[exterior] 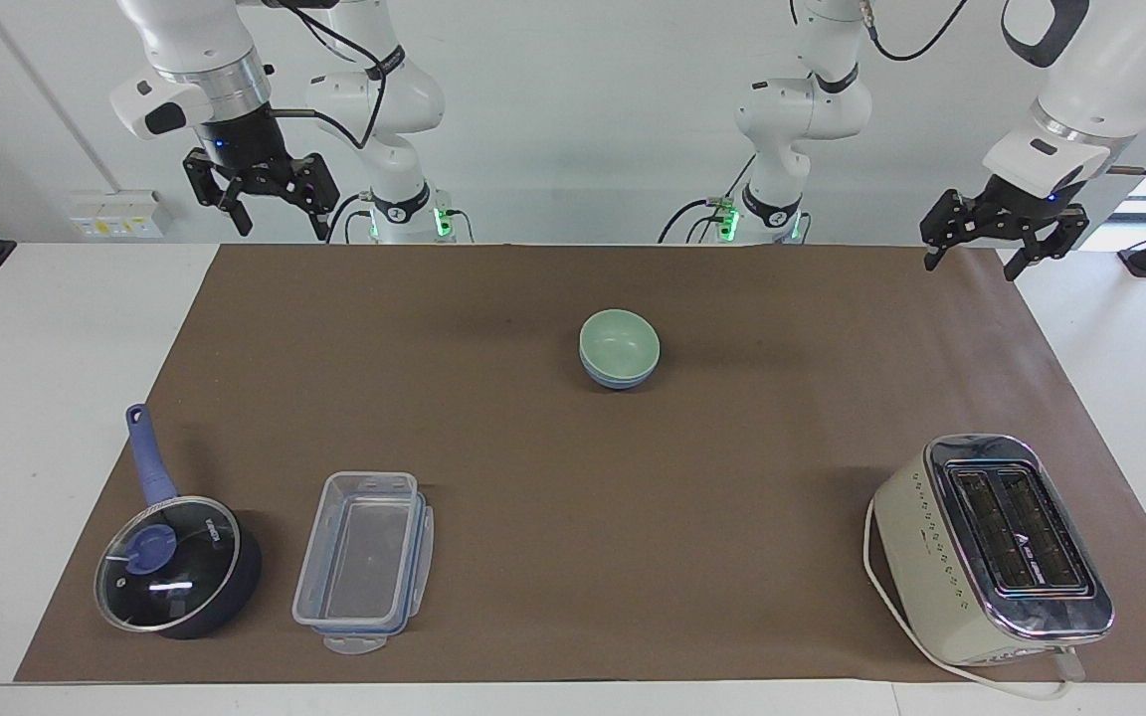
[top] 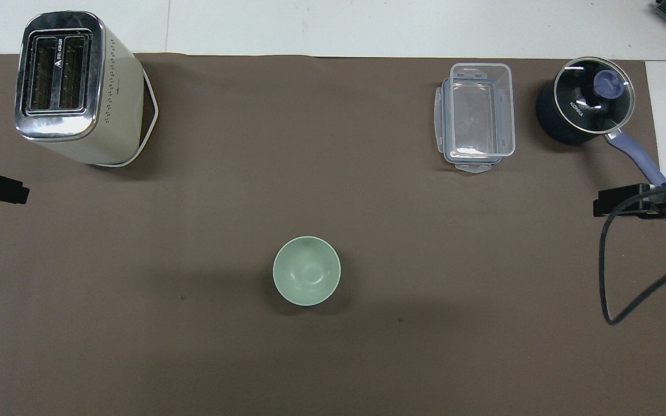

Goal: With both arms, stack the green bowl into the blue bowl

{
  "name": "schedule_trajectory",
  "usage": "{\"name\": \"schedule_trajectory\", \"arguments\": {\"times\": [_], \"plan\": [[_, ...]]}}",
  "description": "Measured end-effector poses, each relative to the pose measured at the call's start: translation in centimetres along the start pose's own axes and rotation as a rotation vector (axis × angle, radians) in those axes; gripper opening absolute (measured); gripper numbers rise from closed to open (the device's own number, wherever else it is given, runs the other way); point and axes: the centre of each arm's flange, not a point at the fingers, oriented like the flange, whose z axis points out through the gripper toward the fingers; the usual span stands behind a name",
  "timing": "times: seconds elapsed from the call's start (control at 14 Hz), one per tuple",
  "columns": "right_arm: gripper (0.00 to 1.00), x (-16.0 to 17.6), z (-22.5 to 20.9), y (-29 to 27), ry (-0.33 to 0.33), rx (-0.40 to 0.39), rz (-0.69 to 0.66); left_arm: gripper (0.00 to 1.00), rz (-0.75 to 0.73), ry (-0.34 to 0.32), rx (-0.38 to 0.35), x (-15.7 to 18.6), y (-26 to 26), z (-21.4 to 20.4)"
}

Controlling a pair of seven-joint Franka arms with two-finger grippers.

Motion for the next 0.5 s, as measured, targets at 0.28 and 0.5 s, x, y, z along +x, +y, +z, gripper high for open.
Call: {"name": "schedule_trajectory", "arguments": {"times": [0.28,0.5], "plan": [[1.00,0.2,0.1,2.0,-0.001,-0.002,0.028,1.00,0.000,0.000,0.000,0.0,0.0,0.0],[1.00,0.2,0.1,2.1,-0.002,-0.002,0.029,1.00,0.000,0.000,0.000,0.0,0.0,0.0]]}}
